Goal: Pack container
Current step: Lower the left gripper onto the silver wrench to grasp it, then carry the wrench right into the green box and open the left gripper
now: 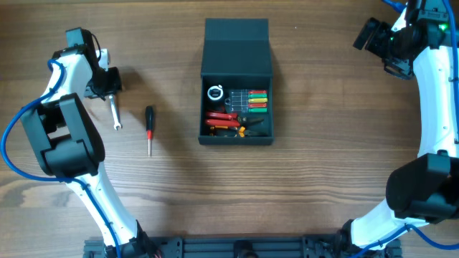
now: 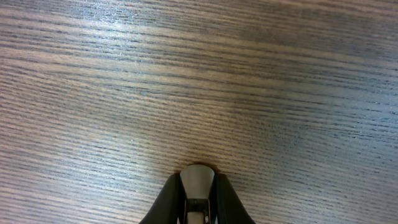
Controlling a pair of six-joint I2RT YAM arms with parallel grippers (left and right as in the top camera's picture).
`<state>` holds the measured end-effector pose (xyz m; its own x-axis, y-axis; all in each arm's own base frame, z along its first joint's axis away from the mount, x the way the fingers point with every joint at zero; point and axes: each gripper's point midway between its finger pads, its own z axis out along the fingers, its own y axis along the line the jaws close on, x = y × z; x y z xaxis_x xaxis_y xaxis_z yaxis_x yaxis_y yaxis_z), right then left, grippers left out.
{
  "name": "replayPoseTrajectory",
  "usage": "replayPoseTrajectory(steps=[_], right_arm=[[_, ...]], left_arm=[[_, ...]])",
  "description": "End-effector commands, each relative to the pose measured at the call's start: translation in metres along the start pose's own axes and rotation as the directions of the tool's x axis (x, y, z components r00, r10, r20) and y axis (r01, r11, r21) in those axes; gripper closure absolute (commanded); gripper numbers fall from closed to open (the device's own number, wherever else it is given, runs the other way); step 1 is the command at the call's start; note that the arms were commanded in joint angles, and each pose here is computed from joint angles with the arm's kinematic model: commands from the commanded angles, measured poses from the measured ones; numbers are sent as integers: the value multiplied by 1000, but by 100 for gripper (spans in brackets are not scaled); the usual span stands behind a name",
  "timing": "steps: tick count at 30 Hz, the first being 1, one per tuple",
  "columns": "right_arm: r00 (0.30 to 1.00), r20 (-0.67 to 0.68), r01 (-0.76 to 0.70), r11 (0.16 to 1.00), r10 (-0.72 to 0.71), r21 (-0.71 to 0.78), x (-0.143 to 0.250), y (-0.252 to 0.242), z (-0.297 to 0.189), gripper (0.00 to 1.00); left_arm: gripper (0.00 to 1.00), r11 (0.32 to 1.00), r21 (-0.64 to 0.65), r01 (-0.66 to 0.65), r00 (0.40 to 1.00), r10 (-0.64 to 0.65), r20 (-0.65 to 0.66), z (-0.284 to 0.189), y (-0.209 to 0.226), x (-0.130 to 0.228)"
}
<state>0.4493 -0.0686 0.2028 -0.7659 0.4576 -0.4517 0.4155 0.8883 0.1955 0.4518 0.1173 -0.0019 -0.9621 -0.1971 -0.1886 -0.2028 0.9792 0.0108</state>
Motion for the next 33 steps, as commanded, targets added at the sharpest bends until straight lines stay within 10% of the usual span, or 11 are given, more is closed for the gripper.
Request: replayPoseTrajectory(steps=[1,9,18,29,33], right_arm=[[1000,-18,-12,1000,12,-3,3,1,7,0],[1000,-18,-13,1000,13,-3,3,1,7,0],[1000,-18,-13,1000,13,-3,3,0,7,0],[1000,-18,-13,1000,13,-3,3,1,7,0],[1000,-18,-13,1000,13,-3,3,1,7,0]], left_arm=[[96,999,17,-29,997,30,-76,10,-14,18],[96,966,-99,-238,966,246,79,-97,-54,1],[96,800,-215,-559,723,598,347,-233,-171,17],[96,188,-196,-962,147,968,204,-186,-327,115],[96,68,-115,-991,50,987,150,-158,-341,142]])
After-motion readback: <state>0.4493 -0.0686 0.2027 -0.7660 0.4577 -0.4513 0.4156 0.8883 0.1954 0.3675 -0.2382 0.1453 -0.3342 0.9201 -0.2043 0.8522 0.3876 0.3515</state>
